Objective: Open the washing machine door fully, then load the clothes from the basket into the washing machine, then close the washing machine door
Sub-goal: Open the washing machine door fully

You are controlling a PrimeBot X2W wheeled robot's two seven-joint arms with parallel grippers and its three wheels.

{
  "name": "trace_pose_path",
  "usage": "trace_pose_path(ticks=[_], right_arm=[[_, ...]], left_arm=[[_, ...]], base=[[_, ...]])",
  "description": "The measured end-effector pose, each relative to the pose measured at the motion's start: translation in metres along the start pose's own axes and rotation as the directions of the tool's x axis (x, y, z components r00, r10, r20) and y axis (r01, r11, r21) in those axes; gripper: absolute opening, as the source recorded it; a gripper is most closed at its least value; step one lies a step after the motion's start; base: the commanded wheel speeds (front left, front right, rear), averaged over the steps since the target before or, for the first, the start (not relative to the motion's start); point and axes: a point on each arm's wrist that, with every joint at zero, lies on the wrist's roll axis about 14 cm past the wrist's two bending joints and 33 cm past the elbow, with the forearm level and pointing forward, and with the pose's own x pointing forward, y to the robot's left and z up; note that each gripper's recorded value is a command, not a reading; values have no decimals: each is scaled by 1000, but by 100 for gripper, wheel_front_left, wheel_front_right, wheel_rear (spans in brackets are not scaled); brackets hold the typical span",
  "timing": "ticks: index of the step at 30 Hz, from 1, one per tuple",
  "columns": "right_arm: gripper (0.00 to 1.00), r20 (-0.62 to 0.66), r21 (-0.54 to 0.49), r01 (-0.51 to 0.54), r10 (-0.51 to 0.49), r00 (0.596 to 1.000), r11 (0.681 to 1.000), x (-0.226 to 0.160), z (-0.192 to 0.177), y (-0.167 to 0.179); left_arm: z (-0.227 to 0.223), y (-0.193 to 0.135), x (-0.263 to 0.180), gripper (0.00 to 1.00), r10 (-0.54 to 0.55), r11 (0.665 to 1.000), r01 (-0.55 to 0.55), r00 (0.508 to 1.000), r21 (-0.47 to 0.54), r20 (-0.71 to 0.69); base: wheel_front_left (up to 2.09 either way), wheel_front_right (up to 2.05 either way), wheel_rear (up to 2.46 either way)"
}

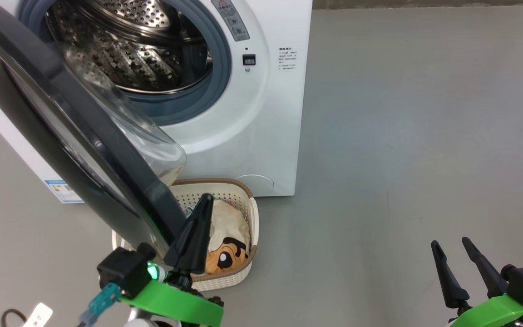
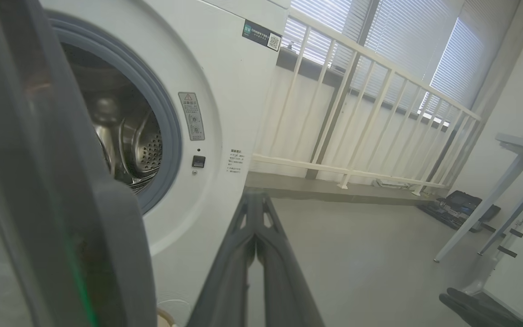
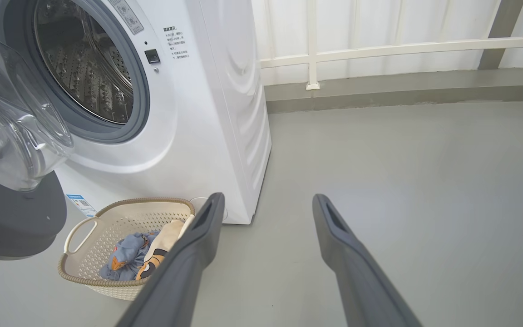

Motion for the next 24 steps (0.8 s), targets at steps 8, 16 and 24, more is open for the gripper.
trace_pose_path(ticks=[8,16,24], right_arm=[[100,6,3,1,-1,1000,1000,-1,2,1],[100,11,2,-5,5,1000,1000,-1,3,3],[100,19,2,-20,20,1000,1000,3,6,8]], left_arm=[[-32,26,-6,0,92,995,-96,990,-29,-105],[-40,40,-8,0,139,989,-145,982,-37,-131],[-39,46,-11,0,169,983,-176,978,-49,-125]], base=[[0,0,0],[0,0,0],[0,0,0]])
